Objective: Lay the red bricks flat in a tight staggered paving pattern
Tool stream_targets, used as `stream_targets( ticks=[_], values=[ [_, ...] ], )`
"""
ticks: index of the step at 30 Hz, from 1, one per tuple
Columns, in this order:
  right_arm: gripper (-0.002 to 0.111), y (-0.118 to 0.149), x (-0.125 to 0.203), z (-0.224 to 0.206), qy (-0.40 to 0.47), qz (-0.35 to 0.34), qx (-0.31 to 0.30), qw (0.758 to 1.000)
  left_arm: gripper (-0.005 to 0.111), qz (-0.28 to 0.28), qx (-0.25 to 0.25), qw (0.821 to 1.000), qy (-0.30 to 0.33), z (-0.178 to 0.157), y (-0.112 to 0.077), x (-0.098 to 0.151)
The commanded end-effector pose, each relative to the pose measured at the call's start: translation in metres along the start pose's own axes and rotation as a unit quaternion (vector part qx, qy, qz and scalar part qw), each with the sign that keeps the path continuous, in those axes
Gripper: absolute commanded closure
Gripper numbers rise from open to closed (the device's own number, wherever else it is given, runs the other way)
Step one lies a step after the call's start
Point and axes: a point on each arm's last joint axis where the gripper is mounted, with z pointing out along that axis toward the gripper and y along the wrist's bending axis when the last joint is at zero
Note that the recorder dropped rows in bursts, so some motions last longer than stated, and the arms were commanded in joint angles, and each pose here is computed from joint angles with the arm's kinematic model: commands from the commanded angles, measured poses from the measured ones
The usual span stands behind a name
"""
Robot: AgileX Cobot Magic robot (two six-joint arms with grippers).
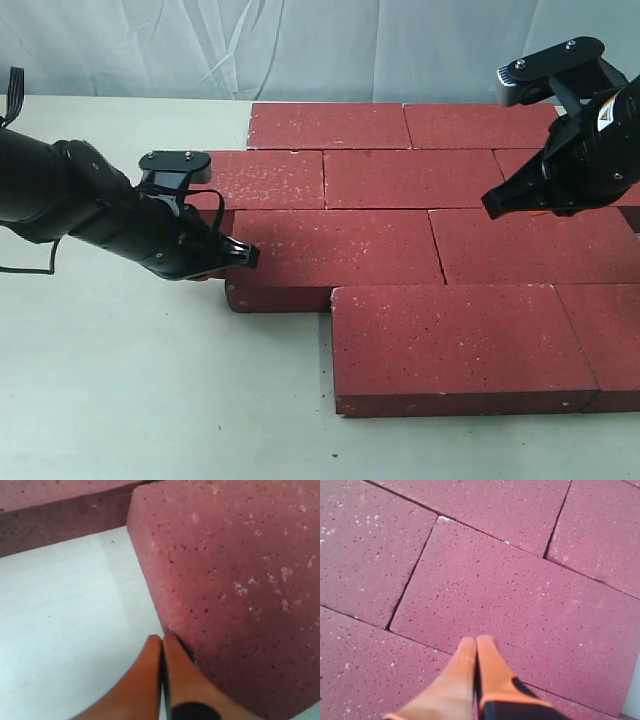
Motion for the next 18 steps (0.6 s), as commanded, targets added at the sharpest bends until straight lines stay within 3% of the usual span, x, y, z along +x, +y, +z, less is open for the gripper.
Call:
stream_targets(
  ticks=[1, 18],
  values=[
    [0.109, -0.001, -0.001, -0.002, -0.008, 0.001, 0.000, 1.000, 0.107, -0.001, 0.003, 1.000, 0.007, 0.000, 0.002, -0.001],
    [0.109, -0.001, -0.002, -0.002, -0.013, 0.002, 0.000, 1.000, 0.107, -0.005, -0.005, 1.000, 0.012, -0.003, 0.012, -0.002]
  ],
)
